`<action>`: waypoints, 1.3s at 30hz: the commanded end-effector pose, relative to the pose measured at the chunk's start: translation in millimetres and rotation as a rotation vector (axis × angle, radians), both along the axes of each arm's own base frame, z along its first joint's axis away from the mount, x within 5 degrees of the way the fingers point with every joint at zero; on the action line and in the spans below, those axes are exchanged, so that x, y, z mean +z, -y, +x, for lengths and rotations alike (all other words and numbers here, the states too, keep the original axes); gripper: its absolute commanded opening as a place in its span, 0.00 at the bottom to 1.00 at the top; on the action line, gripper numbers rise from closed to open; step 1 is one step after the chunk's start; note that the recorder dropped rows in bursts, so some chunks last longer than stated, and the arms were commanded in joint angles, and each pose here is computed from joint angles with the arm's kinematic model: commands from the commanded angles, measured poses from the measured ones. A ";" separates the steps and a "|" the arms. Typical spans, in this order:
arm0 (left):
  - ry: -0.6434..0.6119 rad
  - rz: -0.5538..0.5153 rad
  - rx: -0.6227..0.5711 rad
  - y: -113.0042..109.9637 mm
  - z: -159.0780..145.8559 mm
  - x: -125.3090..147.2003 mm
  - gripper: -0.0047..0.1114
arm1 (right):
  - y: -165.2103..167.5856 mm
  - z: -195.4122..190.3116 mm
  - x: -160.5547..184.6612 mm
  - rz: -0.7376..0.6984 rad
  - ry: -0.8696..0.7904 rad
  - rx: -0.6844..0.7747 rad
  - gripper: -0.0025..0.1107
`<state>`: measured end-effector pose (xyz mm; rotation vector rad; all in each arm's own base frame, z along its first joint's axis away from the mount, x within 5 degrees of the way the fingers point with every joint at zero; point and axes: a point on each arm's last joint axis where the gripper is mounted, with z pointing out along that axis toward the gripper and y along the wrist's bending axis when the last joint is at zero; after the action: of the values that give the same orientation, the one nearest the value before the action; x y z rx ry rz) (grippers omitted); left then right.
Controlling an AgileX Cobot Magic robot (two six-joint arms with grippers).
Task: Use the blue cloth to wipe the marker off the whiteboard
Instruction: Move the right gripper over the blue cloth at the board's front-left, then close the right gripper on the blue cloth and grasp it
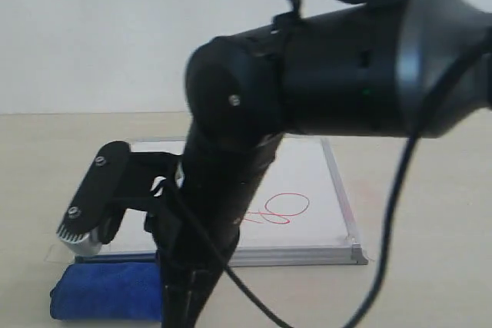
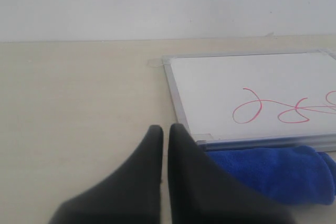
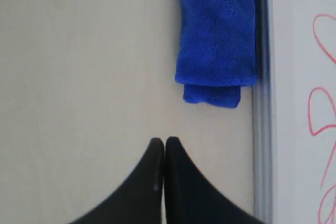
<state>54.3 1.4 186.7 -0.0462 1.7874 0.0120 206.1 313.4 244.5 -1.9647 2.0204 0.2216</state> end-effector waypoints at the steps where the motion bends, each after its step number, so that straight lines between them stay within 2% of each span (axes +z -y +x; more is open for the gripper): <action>1: -0.002 -0.009 0.004 -0.1 -0.1 -1.3 0.07 | -29.5 9.6 0.7 -0.077 0.070 0.075 0.02; 6: -0.002 -0.009 0.004 -0.1 -0.1 -1.3 0.07 | -56.7 23.7 1.2 -0.171 0.153 0.126 0.02; 15: -0.002 -0.009 0.004 -0.1 -0.1 -1.3 0.07 | -102.8 32.2 -9.5 -0.151 0.207 0.167 0.02; 20: -0.002 -0.009 0.004 -0.1 -0.1 -1.3 0.07 | -107.3 33.6 -26.0 -0.187 0.172 0.146 0.02; 24: -0.002 -0.009 0.004 -0.1 -0.1 -1.3 0.07 | -111.6 36.0 -34.6 -0.160 0.156 0.053 0.03; 26: -0.002 -0.009 0.004 -0.1 -0.1 -1.3 0.07 | -112.0 35.4 -40.5 -0.174 0.137 0.053 0.14; 28: -0.002 -0.009 0.004 -0.1 -0.1 -1.3 0.07 | -112.8 35.4 -47.9 -0.188 0.123 0.049 0.43; 29: -0.002 -0.009 0.004 -0.1 -0.1 -1.3 0.07 | -113.4 35.7 -48.6 -0.183 0.123 0.044 0.49; 34: -0.002 -0.009 0.004 -0.1 -0.1 -1.3 0.07 | -119.4 38.5 -50.9 -0.123 0.143 0.014 0.51; 39: -0.002 -0.009 0.004 -0.1 -0.1 -1.3 0.07 | -122.9 38.7 -69.6 -0.135 0.108 -0.005 0.51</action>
<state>54.3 1.4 186.7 -0.0462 1.7874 0.0120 245.6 433.7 180.1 -2.0124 2.0008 -0.0444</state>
